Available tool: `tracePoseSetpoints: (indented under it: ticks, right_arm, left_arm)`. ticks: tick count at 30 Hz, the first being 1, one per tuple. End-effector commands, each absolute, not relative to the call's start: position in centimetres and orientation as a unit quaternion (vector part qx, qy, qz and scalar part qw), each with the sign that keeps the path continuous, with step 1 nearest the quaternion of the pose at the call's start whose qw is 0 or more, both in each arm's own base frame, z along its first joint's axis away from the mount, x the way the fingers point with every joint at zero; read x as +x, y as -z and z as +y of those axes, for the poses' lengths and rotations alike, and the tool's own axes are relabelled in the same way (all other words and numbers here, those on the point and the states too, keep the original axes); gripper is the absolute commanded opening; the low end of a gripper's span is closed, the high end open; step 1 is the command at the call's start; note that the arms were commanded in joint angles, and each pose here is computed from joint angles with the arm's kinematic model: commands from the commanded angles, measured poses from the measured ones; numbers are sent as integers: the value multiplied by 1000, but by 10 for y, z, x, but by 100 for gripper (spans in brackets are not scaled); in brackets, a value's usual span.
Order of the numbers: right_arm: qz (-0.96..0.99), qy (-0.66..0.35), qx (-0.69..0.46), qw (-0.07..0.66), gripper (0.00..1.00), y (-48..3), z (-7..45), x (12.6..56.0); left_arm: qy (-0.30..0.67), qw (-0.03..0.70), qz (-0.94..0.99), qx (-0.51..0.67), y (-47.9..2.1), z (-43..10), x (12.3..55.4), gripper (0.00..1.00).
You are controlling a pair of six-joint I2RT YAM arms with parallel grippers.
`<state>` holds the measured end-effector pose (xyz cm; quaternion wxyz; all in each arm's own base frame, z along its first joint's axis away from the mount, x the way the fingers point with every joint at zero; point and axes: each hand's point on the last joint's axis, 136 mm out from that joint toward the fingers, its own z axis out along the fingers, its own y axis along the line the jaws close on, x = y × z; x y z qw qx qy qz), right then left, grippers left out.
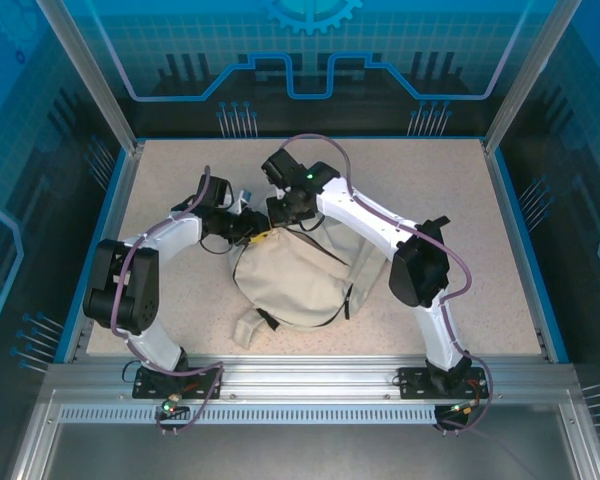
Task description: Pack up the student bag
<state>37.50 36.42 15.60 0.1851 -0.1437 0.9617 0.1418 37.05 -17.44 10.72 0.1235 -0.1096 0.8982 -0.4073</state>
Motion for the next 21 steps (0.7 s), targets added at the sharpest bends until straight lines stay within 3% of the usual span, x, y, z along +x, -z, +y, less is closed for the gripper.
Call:
tracePoseSetpoints:
  ticks: [1, 10, 16, 21]
  right_arm:
    - [956, -171, -135, 195, 0, -179, 364, 373]
    - [955, -192, -123, 190, 0, -184, 363, 374]
    - [954, -204, -117, 187, 0, -185, 364, 374]
    - [954, -206, -116, 184, 0, -184, 363, 373]
  left_arm:
    - [426, 134, 894, -48, -121, -190, 367, 35]
    - [361, 190, 913, 25, -119, -193, 364, 43]
    - [341, 199, 919, 8, -113, -190, 377, 32]
    - [346, 192, 919, 4, -114, -193, 380, 16]
